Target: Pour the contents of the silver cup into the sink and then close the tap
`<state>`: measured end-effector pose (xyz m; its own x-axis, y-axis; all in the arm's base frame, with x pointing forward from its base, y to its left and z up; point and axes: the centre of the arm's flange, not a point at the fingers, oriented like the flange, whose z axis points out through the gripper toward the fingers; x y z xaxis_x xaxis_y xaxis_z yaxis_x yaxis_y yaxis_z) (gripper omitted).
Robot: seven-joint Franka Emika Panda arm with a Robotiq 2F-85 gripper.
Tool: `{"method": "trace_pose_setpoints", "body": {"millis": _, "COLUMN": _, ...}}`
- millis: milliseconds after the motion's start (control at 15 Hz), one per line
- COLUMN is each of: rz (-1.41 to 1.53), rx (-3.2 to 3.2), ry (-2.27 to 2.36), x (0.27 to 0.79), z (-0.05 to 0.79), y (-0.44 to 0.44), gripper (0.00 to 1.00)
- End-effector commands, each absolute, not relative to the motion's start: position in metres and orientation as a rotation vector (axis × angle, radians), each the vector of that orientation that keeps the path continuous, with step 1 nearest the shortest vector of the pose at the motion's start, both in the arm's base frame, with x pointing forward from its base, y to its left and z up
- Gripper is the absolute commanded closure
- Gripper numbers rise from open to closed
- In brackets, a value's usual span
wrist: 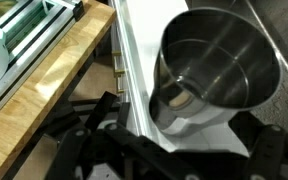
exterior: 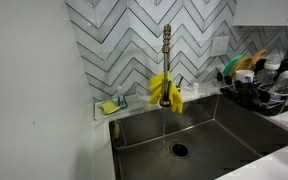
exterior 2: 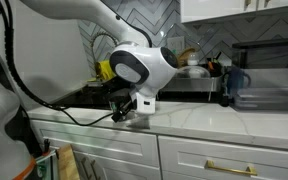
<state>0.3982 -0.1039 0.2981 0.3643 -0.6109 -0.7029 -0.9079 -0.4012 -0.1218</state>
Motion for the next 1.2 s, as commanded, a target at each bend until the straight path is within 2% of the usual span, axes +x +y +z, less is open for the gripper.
{"method": "trace_pose_setpoints", "body": {"millis": 0, "rz": 0.837, "rx": -2.064, "ry": 1.309, "x": 0.403, "z": 0.293, "y": -0.103, "gripper": 0.0}}
{"method": "trace_pose_setpoints", "body": {"millis": 133, "rz": 0.851, "rx": -2.05, "ry": 1.307, "x": 0.404, "z": 0.291, "y": -0.102, "gripper": 0.0}}
{"method": "trace_pose_setpoints", "body": {"millis": 267, "rz": 0.86, "rx": -2.037, "ry": 1.306, "x": 0.406, "z": 0.289, "y": -0.101, "gripper": 0.1}}
{"method": "trace_pose_setpoints", "body": {"millis": 333, "rz": 0.863, "rx": -2.031, "ry": 1.307, "x": 0.406, "z": 0.288, "y": -0.102, "gripper": 0.19}}
{"method": "trace_pose_setpoints", "body": {"millis": 400, "rz": 0.865, "rx": -2.026, "ry": 1.307, "x": 0.406, "z": 0.287, "y": -0.102, "gripper": 0.18}}
{"method": "trace_pose_setpoints", "body": {"millis": 467, "rz": 0.868, "rx": -2.022, "ry": 1.309, "x": 0.406, "z": 0.286, "y": -0.102, "gripper": 0.27}}
{"method": "trace_pose_setpoints", "body": {"millis": 600, "rz": 0.873, "rx": -2.015, "ry": 1.309, "x": 0.407, "z": 0.284, "y": -0.102, "gripper": 0.51}}
{"method": "trace_pose_setpoints", "body": {"millis": 667, "rz": 0.875, "rx": -2.016, "ry": 1.309, "x": 0.407, "z": 0.284, "y": -0.102, "gripper": 0.52}}
{"method": "trace_pose_setpoints", "body": {"millis": 733, "rz": 0.881, "rx": -2.013, "ry": 1.308, "x": 0.407, "z": 0.284, "y": -0.101, "gripper": 0.58}}
{"method": "trace_pose_setpoints", "body": {"millis": 1133, "rz": 0.855, "rx": -2.07, "ry": 1.303, "x": 0.413, "z": 0.302, "y": -0.098, "gripper": 0.59}}
